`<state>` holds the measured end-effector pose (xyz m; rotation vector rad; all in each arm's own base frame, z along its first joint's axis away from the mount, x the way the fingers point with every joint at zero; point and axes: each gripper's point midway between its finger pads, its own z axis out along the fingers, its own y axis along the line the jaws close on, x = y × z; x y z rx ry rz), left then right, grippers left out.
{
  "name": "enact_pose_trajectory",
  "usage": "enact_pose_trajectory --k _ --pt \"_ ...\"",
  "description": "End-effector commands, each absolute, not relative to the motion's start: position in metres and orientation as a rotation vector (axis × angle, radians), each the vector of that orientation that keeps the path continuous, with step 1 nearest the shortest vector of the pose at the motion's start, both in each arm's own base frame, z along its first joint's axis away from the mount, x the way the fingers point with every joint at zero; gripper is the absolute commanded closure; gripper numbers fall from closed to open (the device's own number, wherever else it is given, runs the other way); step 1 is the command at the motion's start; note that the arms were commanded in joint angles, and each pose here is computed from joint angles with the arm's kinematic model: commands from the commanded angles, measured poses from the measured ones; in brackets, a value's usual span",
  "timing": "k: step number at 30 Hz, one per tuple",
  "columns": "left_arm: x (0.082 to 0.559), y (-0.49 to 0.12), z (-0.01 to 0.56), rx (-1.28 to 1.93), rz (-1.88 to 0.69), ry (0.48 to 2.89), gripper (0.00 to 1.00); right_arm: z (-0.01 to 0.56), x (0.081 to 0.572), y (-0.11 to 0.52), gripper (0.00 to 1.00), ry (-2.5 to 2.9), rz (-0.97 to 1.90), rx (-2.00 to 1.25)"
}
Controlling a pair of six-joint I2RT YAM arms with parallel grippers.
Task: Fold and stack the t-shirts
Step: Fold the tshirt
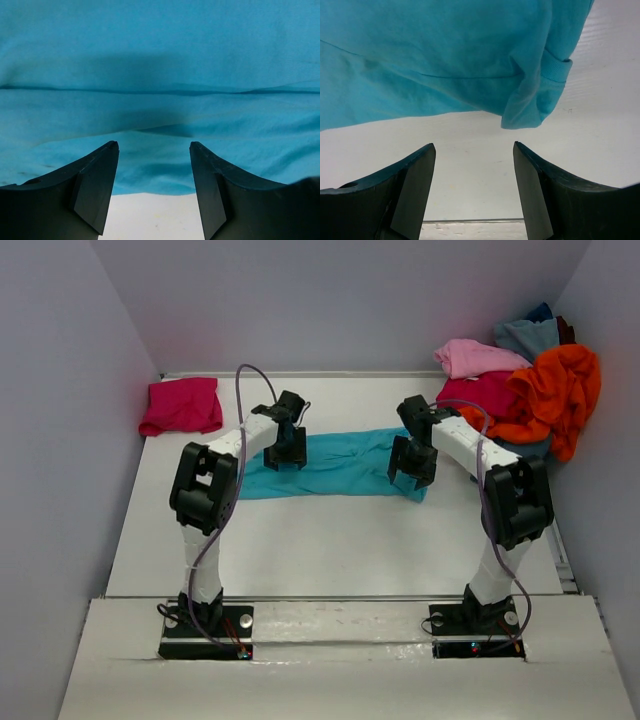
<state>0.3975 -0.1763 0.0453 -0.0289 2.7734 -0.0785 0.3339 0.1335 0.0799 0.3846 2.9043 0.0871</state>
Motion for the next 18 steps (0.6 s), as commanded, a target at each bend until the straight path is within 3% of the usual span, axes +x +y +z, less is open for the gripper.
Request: enact_pose_trajectory --k 1,18 --pt "0.408 -0.193 0.058 0.006 -0.123 2.747 0.3 0.086 0.34 0.135 0.32 2.836 0.099 0.41" --pt "0.405 -0.186 0.042 0.029 -0.052 2.791 0.3 0.061 0.326 0.107 0.47 2.851 -0.134 0.478"
